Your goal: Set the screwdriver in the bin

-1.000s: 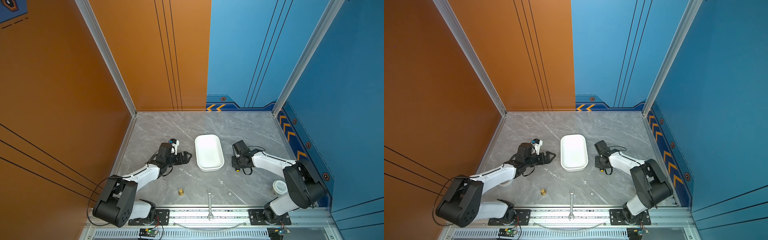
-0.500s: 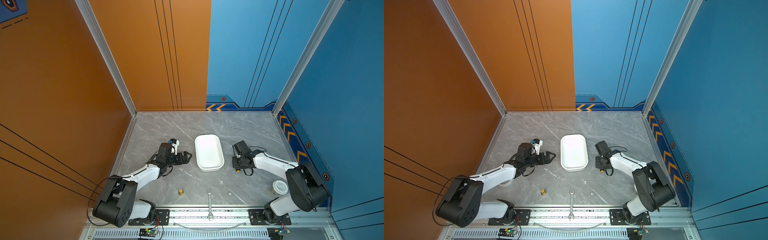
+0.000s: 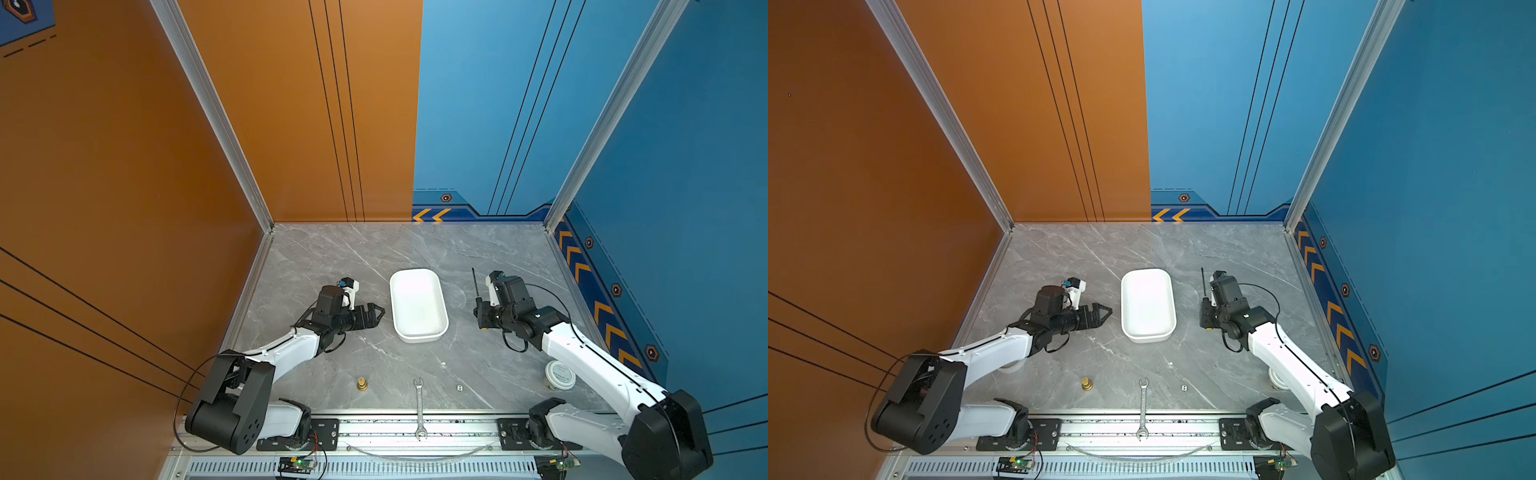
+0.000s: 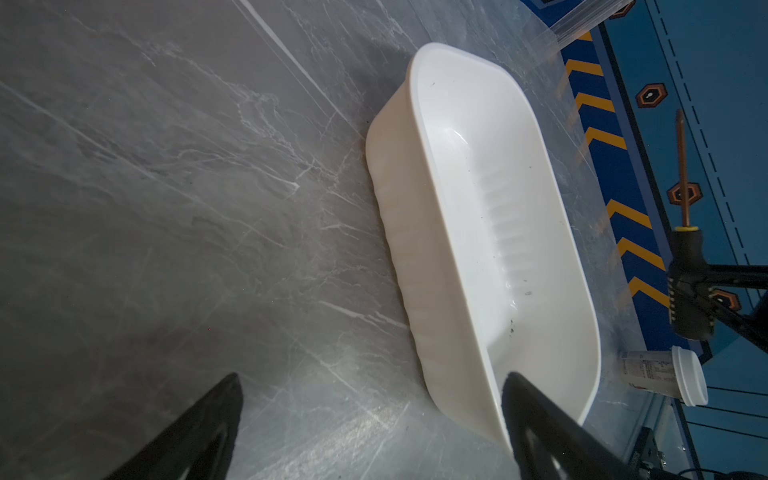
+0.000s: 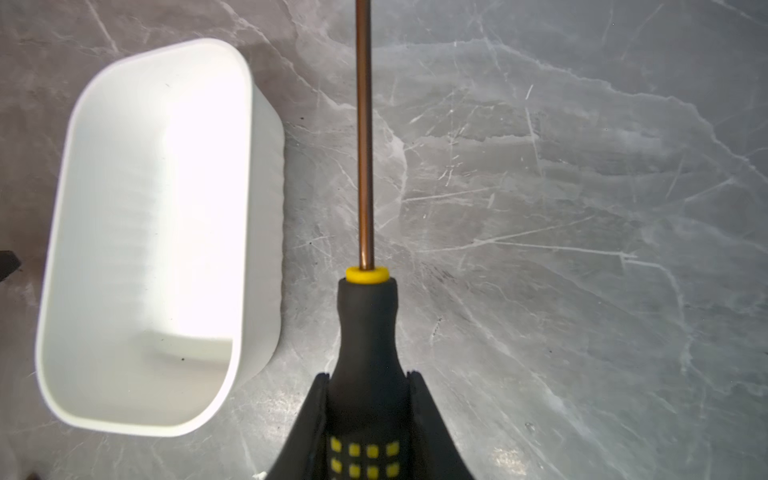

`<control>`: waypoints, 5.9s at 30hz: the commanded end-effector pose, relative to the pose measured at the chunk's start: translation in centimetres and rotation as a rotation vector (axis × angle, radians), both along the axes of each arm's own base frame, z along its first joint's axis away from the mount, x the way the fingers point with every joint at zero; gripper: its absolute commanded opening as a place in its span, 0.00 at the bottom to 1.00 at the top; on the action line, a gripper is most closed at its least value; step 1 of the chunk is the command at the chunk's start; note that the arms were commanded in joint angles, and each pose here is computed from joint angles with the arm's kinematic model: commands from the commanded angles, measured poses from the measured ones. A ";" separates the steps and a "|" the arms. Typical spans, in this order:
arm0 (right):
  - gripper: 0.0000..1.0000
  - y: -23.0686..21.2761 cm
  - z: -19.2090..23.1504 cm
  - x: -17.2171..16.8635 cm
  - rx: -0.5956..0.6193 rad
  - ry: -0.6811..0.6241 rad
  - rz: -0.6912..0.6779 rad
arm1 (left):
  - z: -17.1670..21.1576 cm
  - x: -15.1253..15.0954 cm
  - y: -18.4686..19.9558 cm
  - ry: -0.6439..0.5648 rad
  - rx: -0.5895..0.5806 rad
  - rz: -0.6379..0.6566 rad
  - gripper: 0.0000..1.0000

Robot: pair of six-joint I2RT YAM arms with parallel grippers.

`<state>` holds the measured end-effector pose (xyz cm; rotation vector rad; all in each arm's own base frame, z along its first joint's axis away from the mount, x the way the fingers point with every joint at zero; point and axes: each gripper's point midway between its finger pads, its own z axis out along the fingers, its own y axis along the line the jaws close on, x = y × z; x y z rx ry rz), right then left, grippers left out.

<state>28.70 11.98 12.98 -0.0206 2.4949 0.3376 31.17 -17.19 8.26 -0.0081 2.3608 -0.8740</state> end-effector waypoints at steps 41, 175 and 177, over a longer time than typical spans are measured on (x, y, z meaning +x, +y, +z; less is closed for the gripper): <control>0.00 12.8 -1.3 1.1 0.003 0.085 0.183 | 1.3 0.0 -0.9 -0.005 -0.067 -0.044 0.98; 0.72 -13.6 3.6 2.3 -0.282 -0.750 -0.376 | 8.3 2.1 14.2 -0.662 0.512 0.348 0.98; 0.72 -14.4 2.8 2.7 -0.294 -0.738 -0.402 | 8.1 2.4 14.7 -0.663 0.522 0.356 0.98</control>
